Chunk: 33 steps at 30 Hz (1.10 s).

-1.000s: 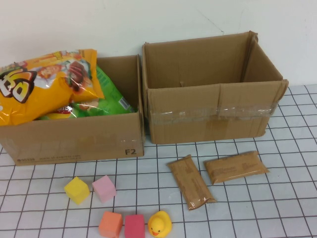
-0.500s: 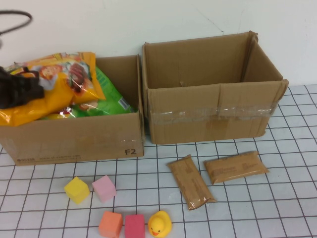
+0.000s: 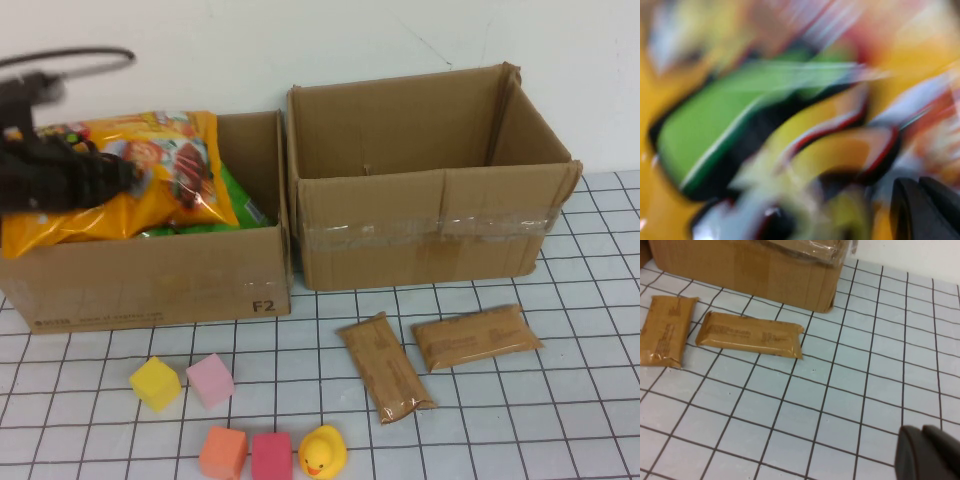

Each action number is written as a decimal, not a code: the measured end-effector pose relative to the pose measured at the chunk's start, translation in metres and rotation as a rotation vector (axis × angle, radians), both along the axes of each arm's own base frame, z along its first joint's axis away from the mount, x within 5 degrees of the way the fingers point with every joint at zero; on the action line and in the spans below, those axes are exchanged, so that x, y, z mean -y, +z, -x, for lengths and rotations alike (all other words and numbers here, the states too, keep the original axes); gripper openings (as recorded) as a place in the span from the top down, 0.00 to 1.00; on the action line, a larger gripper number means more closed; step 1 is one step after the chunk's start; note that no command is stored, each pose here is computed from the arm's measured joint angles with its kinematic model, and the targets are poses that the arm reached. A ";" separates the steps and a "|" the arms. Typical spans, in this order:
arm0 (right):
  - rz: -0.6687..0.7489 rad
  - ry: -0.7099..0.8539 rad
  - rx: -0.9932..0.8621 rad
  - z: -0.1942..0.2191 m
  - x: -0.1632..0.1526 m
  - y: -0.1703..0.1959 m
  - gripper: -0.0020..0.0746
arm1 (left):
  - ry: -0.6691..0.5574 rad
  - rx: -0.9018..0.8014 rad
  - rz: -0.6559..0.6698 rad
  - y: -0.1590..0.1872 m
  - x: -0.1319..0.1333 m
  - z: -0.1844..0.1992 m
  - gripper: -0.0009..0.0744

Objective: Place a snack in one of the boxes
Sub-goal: Place the potato chip in the potato chip box, then pick up the biscuit

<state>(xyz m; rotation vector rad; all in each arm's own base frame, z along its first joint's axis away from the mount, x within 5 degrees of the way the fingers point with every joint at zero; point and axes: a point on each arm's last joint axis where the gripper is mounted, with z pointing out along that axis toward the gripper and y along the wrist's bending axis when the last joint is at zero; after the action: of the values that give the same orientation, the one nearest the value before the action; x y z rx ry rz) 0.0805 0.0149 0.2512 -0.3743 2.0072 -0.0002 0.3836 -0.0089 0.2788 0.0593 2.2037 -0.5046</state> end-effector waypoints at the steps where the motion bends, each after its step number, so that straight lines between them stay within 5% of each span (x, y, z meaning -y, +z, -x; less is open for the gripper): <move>1: -0.002 0.000 0.000 0.000 0.000 0.000 0.98 | 0.011 0.044 -0.016 0.012 0.000 0.004 0.99; 10: -0.013 0.000 0.000 0.000 -0.001 0.000 0.98 | 0.026 0.435 -0.194 0.128 -0.001 0.078 0.99; 15: -0.005 0.027 -0.002 0.001 -0.002 0.000 0.98 | 0.032 0.463 -0.263 0.159 -0.006 0.126 0.99; 23: 0.036 0.210 0.030 0.003 -0.015 0.002 0.98 | 0.049 0.237 -0.217 0.158 -0.008 0.186 0.99; 33: 0.063 0.454 -0.128 -0.009 -0.033 0.012 0.98 | 0.145 0.219 -0.160 0.110 0.000 0.263 0.99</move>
<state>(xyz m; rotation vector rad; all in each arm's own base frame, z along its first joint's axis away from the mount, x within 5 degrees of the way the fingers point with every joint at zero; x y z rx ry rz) 0.0900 0.0480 0.2628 -0.8811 2.0088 0.2501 0.1210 -0.0092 0.3887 0.0378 2.0119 -0.2287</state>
